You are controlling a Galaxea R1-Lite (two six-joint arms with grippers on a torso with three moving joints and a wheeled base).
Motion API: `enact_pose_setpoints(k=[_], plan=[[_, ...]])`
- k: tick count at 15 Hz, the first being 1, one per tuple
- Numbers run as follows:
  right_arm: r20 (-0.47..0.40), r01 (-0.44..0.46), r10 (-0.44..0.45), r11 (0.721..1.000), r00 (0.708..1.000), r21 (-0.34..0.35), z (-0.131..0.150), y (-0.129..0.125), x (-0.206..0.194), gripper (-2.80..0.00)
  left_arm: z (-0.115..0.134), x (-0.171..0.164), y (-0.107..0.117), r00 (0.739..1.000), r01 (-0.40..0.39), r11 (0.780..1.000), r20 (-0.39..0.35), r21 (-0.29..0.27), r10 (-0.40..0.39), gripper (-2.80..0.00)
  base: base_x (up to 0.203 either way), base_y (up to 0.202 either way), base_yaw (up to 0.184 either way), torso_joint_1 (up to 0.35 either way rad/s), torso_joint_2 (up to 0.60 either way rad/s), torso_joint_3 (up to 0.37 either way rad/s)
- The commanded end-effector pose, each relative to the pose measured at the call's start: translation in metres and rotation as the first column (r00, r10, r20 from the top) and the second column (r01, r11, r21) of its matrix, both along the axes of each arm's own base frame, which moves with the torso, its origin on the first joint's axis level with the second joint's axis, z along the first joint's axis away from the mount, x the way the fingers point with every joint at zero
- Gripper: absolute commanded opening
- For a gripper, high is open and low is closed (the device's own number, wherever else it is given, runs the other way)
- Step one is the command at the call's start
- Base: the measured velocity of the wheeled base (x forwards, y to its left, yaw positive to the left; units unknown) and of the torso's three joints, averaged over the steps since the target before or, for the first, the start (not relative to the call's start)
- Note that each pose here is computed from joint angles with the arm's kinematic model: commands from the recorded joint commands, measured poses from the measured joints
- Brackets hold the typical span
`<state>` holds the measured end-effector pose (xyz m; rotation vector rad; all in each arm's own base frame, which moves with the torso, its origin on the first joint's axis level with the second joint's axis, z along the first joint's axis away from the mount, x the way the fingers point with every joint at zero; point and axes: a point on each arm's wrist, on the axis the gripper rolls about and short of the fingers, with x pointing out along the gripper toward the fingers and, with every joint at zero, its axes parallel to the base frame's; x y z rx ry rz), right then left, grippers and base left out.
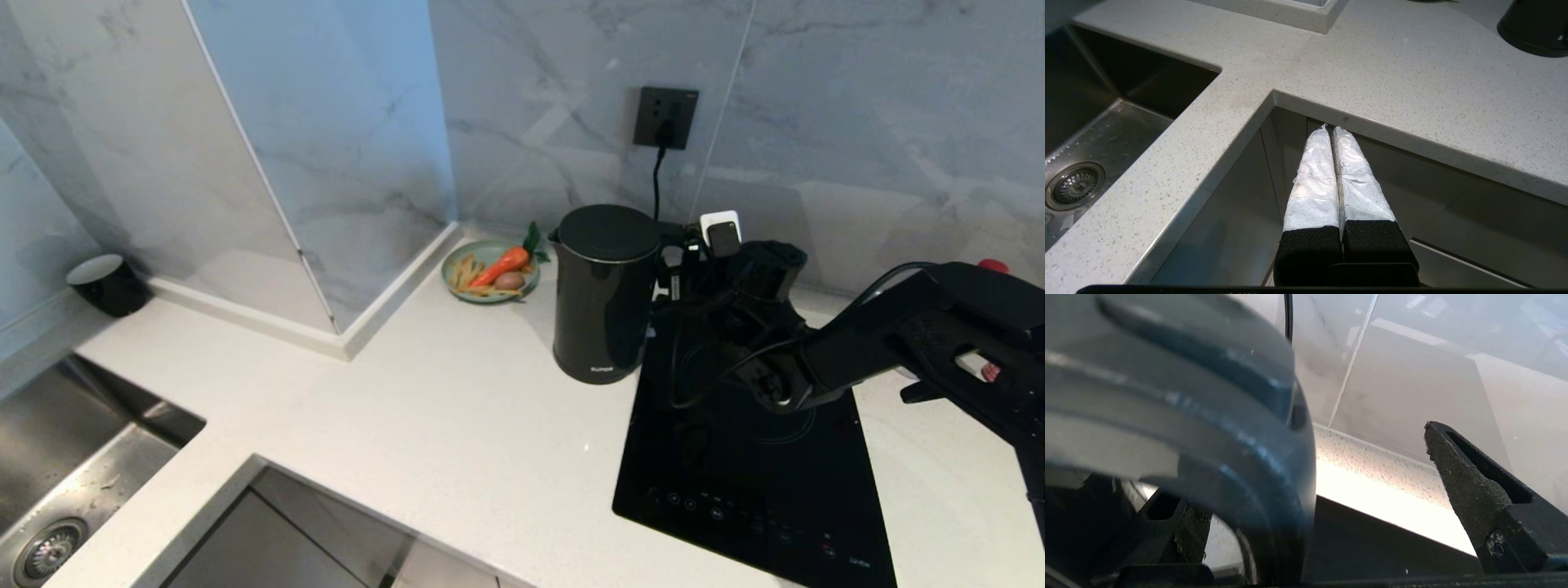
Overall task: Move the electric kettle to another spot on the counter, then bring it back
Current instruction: Pick up the kettle
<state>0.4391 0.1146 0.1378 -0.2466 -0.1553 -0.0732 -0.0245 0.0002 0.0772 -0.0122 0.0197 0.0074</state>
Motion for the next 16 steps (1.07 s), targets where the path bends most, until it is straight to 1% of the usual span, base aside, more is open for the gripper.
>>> enact_pose_setpoints(k=[1,6,7,8,16], plan=[[0.013,-0.006,0.006,1.000,1.000,-0.006,0.0012,0.0016,0.0017,0.00,0.0000,0.0000,0.0000,1.000,0.000,1.000,0.000,0.000,0.000,-2.80,0.000,0.000,0.000,0.000,0.00,0.000],[0.007,-0.009,0.009,1.000,1.000,-0.013,-0.0036,0.0033,0.0024,0.00,0.0000,0.0001,0.0000,1.000,0.000,1.000,-0.001,0.000,0.000,-2.80,0.000,0.000,0.000,0.000,0.00,0.000],[0.009,-0.009,0.009,1.000,1.000,-0.012,-0.0034,0.0033,0.0024,-0.35,0.0000,0.0000,0.0000,1.000,0.000,1.000,0.000,-0.001,0.000,-2.80,0.000,0.000,0.000,0.000,0.00,0.000],[0.010,-0.007,0.007,1.000,1.000,-0.012,-0.0031,0.0032,0.0023,-2.80,0.0000,0.0001,0.0000,1.000,0.000,1.000,-0.001,-0.001,0.000,-2.80,0.000,0.000,0.000,0.000,0.00,0.000],[0.028,-0.008,0.008,1.000,1.000,-0.008,0.0002,0.0035,0.0008,-2.80,0.0000,0.0000,0.0000,1.000,-0.001,1.000,0.000,-0.001,0.001,-2.80,0.000,0.000,0.000,0.000,0.00,0.000]])
